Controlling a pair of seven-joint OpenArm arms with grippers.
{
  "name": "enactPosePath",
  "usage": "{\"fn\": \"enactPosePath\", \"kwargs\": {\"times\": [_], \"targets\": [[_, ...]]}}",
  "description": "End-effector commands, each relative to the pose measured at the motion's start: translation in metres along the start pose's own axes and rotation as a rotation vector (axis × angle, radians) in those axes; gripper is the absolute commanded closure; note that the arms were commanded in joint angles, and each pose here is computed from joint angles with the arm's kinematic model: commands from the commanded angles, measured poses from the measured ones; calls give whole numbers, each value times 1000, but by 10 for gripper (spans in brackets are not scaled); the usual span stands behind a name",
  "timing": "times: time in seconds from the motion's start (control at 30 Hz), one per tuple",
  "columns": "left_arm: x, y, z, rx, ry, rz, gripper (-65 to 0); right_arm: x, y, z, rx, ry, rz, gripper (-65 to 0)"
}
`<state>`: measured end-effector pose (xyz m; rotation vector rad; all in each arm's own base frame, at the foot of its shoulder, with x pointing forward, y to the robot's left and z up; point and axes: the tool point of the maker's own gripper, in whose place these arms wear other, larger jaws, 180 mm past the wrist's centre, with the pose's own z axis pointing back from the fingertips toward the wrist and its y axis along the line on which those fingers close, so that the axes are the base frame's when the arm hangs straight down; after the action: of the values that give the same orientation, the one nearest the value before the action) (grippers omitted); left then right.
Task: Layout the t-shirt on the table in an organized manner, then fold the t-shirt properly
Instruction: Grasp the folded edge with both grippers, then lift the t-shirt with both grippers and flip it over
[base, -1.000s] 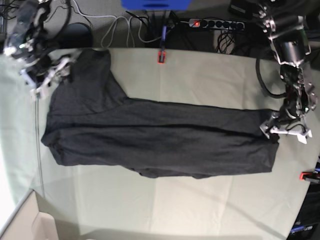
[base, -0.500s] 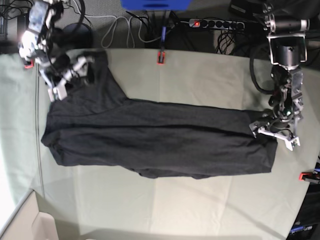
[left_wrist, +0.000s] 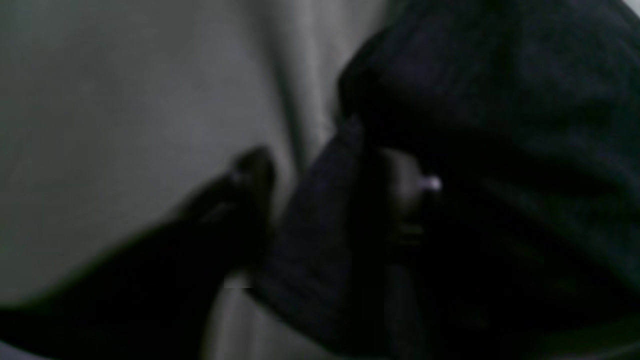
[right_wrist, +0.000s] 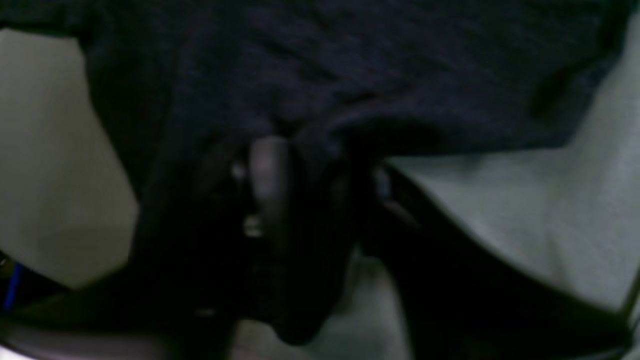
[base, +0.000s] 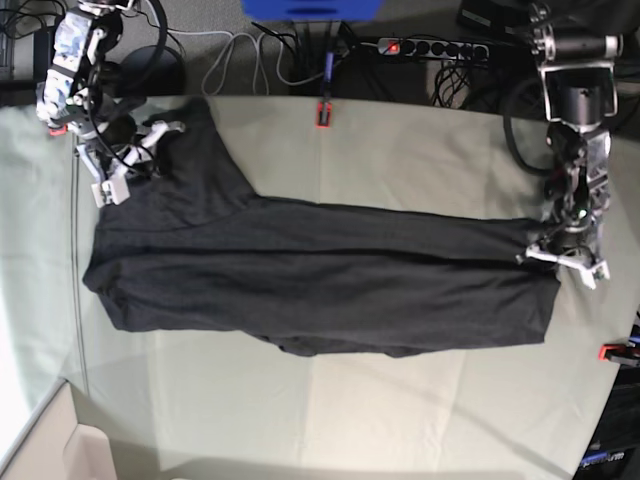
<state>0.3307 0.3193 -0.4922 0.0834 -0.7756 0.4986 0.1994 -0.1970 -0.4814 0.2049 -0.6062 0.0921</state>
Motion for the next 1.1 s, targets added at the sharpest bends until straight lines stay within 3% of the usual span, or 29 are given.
{"fn": "enactPosePath", "kwargs": {"times": [0.0,0.1,0.3,0.57,0.8,1.07], "targets": [[-83,-14,10,-50,301,34,-121,-21,1,1,-2,94,16,-85],[-83,-12,10,-48,303,33,0,-23,-3,3,-10,100,18,0],[-72,-28,23,-99,342,4,0,-20,-14,17,-42,90,59,0],[1,-44,75,-186,165,-21,0,18,-12,42,-90,-7,154,0],[18,-24,89,-154,123,7,0,34,-16,68,-146,-68,191,0],[54,-11,94,-133,32,52,0,86,-53,102,-300,-202,194,0]]}}
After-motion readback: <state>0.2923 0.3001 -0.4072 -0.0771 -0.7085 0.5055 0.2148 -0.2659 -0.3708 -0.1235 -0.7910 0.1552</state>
